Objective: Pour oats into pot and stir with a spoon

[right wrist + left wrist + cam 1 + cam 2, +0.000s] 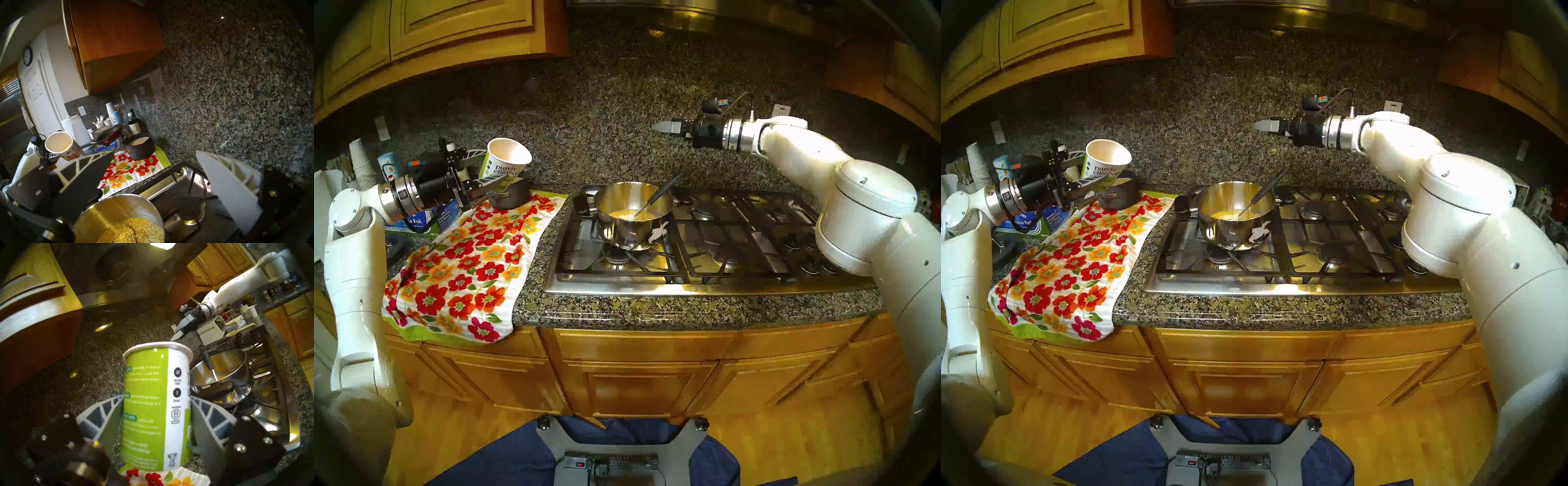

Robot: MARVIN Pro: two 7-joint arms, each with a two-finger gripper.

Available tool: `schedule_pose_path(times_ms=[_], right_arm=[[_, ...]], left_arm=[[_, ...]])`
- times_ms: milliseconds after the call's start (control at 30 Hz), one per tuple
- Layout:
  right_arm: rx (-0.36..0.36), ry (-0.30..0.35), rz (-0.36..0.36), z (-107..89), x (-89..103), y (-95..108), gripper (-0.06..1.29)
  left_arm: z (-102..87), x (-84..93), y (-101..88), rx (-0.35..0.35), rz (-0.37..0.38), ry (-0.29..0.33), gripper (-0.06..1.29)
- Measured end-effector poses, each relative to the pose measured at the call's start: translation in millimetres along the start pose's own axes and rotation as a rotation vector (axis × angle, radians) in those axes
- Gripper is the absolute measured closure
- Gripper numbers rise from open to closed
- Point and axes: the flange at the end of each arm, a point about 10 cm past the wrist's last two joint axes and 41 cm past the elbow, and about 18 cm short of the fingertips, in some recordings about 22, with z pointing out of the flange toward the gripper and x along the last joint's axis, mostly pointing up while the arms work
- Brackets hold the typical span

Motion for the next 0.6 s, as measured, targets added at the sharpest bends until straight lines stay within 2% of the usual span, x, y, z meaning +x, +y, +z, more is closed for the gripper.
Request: schedule_pose_path(times_ms=[200, 600], right_arm=[[0.000, 0.000, 0.000, 0.0, 0.0, 0, -0.02], [0.000, 0.000, 0.000, 0.0, 0.0, 0, -0.02]], left_arm=[[-15.6, -14.1, 5.3, 0.000, -0.044, 0.016, 0.48], [-48.3, -55.1, 18.7, 0.056, -0.179, 0.022, 0.47]])
